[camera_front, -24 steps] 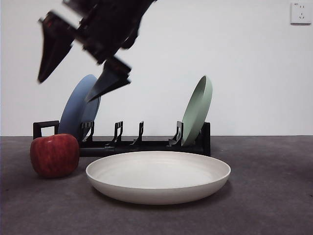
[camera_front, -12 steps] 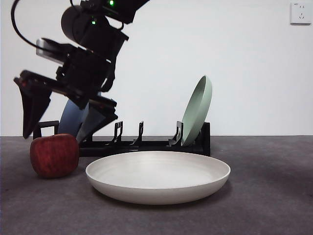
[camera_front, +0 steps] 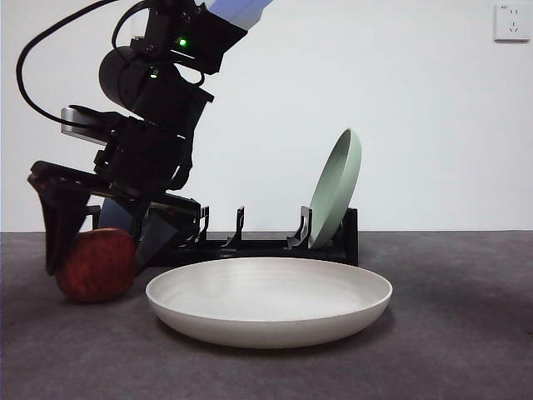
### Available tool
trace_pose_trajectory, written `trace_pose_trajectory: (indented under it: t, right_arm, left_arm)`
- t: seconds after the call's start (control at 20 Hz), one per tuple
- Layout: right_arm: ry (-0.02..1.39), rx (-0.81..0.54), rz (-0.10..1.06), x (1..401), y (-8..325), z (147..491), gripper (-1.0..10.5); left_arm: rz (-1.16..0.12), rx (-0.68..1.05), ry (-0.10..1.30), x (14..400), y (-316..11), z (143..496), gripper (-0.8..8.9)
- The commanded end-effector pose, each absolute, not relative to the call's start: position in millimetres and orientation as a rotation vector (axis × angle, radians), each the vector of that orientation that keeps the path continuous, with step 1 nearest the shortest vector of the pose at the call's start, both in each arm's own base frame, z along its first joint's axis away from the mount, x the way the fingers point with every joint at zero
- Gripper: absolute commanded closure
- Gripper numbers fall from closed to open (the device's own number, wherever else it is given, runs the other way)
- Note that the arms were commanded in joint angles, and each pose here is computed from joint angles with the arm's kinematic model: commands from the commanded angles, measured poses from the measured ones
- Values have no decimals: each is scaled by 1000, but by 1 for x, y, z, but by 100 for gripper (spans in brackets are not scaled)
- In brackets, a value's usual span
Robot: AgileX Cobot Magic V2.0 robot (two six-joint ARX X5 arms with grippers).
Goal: Take the yellow plate from the plate rack,put the plate on the table,take the apple from the table,put the apple in the plate
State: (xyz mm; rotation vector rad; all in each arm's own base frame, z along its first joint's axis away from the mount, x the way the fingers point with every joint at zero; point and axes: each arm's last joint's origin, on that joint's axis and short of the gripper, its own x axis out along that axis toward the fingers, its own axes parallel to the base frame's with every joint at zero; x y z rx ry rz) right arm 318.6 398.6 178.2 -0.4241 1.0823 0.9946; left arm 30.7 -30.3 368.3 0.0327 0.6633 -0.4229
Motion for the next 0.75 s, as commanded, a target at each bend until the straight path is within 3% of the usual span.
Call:
trace_pose_trajectory:
  t: [0.05, 0.35, 0.75]
  right_arm:
    - [1104, -415, 1000, 317, 402, 172, 959]
    - [1063, -406, 1007, 313, 397, 199, 958]
    - [827, -442, 950, 296, 349, 318, 958]
  left_arm:
    - [-428, 38, 654, 30, -29, 369, 820]
    - [-429, 40, 653, 30, -29, 369, 820]
    - [-443, 66, 650, 30, -29, 369, 820]
